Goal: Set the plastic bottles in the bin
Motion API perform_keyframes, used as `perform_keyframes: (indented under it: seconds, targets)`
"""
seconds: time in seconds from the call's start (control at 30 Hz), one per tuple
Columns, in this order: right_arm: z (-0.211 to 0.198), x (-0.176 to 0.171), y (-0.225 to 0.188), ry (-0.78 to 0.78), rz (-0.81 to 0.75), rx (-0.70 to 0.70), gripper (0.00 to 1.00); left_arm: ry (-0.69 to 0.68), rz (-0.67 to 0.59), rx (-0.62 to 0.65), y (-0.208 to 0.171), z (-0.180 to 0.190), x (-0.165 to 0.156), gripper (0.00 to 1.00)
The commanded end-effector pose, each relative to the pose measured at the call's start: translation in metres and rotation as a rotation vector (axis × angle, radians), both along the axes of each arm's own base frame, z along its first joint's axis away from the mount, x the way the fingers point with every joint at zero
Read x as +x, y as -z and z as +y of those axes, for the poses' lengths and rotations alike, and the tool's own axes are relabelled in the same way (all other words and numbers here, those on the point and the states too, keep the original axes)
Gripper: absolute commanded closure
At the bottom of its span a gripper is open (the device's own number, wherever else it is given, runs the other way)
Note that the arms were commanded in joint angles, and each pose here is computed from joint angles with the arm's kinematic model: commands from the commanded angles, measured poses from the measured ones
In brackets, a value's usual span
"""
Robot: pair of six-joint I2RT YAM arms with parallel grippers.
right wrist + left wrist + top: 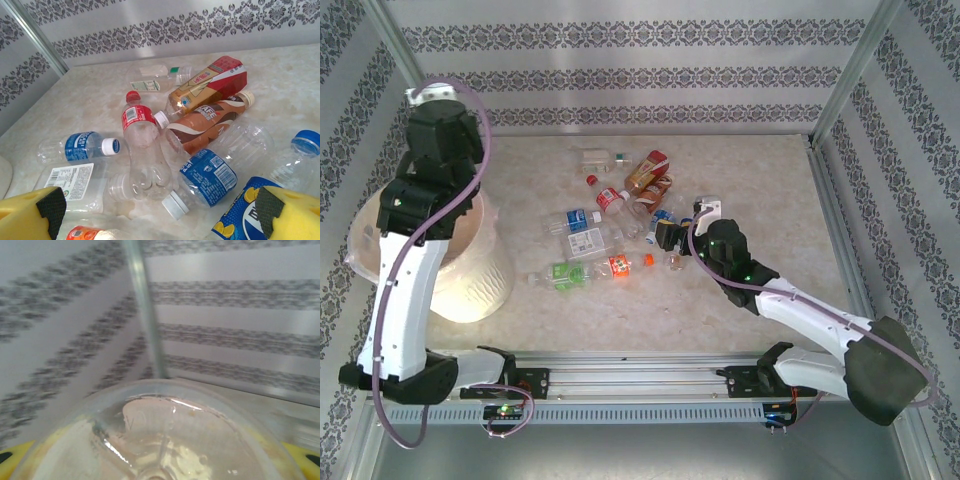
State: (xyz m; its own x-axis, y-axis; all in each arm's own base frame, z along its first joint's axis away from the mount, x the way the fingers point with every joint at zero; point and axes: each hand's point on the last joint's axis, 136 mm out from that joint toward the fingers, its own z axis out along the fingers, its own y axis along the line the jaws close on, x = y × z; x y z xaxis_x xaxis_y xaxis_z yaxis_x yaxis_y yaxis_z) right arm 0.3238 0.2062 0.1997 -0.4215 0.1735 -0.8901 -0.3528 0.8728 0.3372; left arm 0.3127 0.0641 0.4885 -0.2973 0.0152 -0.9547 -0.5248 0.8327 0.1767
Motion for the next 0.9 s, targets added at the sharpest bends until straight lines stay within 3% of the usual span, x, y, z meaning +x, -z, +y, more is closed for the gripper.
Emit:
perform_keyframes:
  seconds: [0.0, 0.23, 0.47, 0.7, 0.8, 0.87]
  targets:
    - [0.002, 0.008, -0.012, 0.001, -0.007, 0.029, 0.02, -0.207, 0.049, 0.078, 0.000, 0.050, -0.039, 0.48]
    - [0.005, 0.012, -0.006, -0.002, 0.013, 0.019, 0.02, -0.374, 0.167, 0.006, 0.049, 0.092, -0.066, 0.48]
    - [0.008, 0.014, -0.006, -0.015, 0.025, 0.017, 0.02, -0.509, 0.376, -0.088, 0.114, 0.126, -0.082, 0.48]
    - [0.010, 0.016, -0.007, -0.027, 0.030, 0.022, 0.02, -0.588, 0.420, -0.148, 0.145, 0.152, -0.091, 0.47]
    - [0.010, 0.015, -0.005, -0.025, 0.040, 0.025, 0.02, -0.625, 0.449, -0.149, 0.152, 0.155, -0.095, 0.41]
    - [0.009, 0.014, -0.004, -0.022, 0.044, 0.028, 0.02, -0.662, 0.466, -0.131, 0.155, 0.158, -0.100, 0.29]
